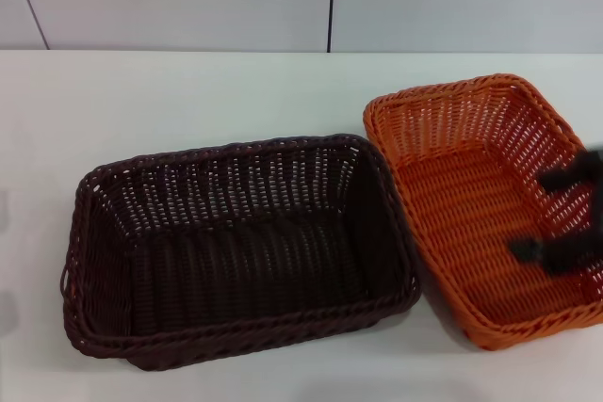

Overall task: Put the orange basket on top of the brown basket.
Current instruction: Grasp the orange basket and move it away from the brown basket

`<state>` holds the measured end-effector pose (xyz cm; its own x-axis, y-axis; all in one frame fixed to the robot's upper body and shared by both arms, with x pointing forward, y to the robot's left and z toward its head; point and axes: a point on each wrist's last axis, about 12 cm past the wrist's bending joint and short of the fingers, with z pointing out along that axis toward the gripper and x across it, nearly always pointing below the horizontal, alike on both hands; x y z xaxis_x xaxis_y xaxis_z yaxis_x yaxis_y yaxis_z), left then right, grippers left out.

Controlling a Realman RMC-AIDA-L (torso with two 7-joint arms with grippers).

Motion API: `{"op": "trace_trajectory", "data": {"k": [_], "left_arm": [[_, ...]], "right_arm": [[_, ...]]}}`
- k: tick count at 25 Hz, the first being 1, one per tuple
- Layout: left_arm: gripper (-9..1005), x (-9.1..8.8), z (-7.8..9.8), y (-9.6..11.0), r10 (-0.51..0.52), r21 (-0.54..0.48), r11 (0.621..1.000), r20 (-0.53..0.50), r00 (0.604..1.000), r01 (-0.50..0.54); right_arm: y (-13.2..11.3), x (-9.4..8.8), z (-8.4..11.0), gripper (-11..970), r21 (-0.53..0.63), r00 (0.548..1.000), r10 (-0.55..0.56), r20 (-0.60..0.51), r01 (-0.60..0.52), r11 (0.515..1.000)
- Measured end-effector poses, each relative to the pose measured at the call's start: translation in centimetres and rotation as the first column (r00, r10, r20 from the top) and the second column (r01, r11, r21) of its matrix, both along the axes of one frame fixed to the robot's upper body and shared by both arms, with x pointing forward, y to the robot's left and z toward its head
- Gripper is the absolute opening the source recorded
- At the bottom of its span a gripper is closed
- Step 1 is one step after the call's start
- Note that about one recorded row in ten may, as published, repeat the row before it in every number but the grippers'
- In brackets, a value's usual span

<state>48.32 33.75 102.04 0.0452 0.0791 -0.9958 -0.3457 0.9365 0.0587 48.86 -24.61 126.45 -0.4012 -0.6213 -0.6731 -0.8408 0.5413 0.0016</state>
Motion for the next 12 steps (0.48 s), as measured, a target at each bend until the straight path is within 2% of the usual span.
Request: {"op": "trace_trajectory", "data": {"k": [7,12], "left_arm": [[700,0.4,-0.4,-0.2,-0.005,-0.023,1.0,-0.039,0.999,0.004],[699,0.6,-0.6,-0.4,-0.012,-0.04,0.999,-0.06,0.998,0.009]], "right_arm": [[-0.8,-1.6,-1.1,823,-0.078,0.976,0.173,-0.132,-0.184,0.98],[-1.0,-1.4,-1.6,823,-0.148,0.957,0.233,-0.17,-0.259,0.955]]}}
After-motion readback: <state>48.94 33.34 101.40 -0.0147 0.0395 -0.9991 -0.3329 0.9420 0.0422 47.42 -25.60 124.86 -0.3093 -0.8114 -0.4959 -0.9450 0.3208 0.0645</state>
